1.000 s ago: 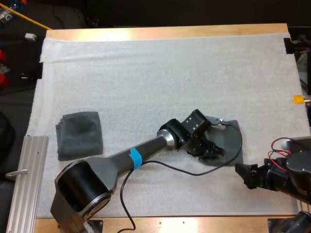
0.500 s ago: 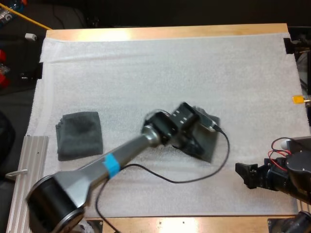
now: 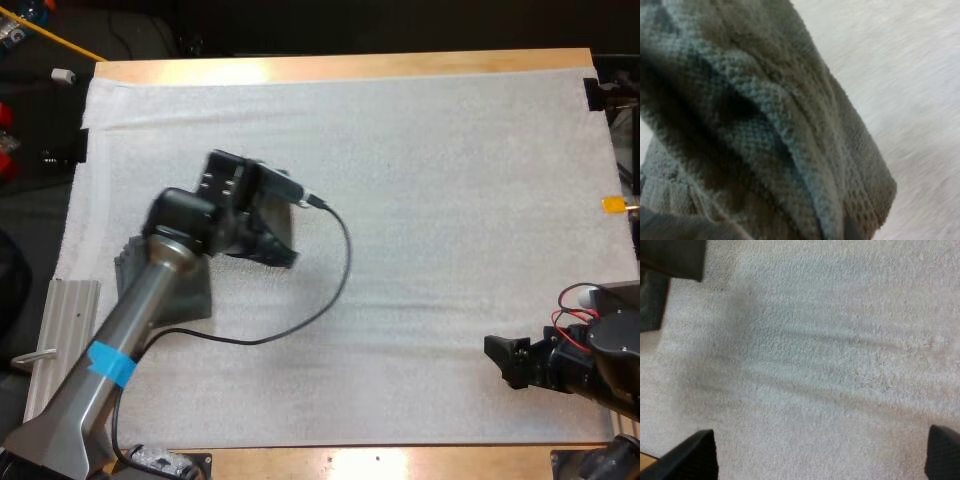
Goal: Pick towel from pile, fold and stack
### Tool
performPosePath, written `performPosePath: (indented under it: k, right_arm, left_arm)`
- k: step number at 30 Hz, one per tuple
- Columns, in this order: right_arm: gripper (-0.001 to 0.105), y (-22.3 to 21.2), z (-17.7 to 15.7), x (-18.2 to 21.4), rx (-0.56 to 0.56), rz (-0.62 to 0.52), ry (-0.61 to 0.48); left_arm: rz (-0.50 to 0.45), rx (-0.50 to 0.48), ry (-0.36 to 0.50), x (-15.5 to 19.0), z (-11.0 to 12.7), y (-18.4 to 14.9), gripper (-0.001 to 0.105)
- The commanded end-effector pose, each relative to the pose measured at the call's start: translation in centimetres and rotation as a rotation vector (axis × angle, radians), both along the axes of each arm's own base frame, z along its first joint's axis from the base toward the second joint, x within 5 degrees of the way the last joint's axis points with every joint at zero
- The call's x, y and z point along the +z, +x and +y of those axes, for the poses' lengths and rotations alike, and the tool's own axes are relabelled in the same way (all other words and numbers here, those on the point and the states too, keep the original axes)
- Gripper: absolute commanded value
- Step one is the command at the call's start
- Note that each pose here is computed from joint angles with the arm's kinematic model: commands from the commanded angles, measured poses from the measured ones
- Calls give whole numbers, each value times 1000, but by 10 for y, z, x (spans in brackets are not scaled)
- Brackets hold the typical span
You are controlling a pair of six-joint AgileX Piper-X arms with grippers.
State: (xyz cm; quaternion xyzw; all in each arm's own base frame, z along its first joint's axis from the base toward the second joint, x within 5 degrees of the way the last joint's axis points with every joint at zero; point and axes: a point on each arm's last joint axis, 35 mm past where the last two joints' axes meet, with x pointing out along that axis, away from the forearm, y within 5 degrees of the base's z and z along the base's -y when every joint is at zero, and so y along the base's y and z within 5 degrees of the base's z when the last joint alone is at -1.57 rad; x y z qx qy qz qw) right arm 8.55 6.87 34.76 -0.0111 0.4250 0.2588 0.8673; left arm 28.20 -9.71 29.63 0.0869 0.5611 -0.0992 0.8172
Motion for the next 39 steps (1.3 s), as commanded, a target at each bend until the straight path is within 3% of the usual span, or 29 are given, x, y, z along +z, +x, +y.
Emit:
performPosePath:
  k: [1, 11, 16, 24, 30, 32, 39]
  right_arm:
    - [81, 0, 0, 3, -2, -10, 0]
    - [81, 0, 0, 3, -2, -10, 0]
    - [81, 0, 0, 3, -2, -10, 0]
    - [81, 0, 0, 3, -2, -10, 0]
    - [81, -1, 0, 3, 3, -6, 6]
    - [81, -1, 0, 3, 9, -3, 10]
    - [81, -1, 1, 3, 30, 6, 33]
  left_arm:
    - [16, -1, 28, 2, 11, -1, 0]
    - [78, 165, 86, -2, 73, 4, 0]
    - [157, 225, 95, -21, 100, -3, 0]
    - [259, 291, 93, -51, 119, -19, 0]
    - [262, 341, 165, -58, 124, -22, 1]
    - [254, 350, 203, -57, 126, -22, 6]
    - [245, 375, 241, -56, 127, -21, 58]
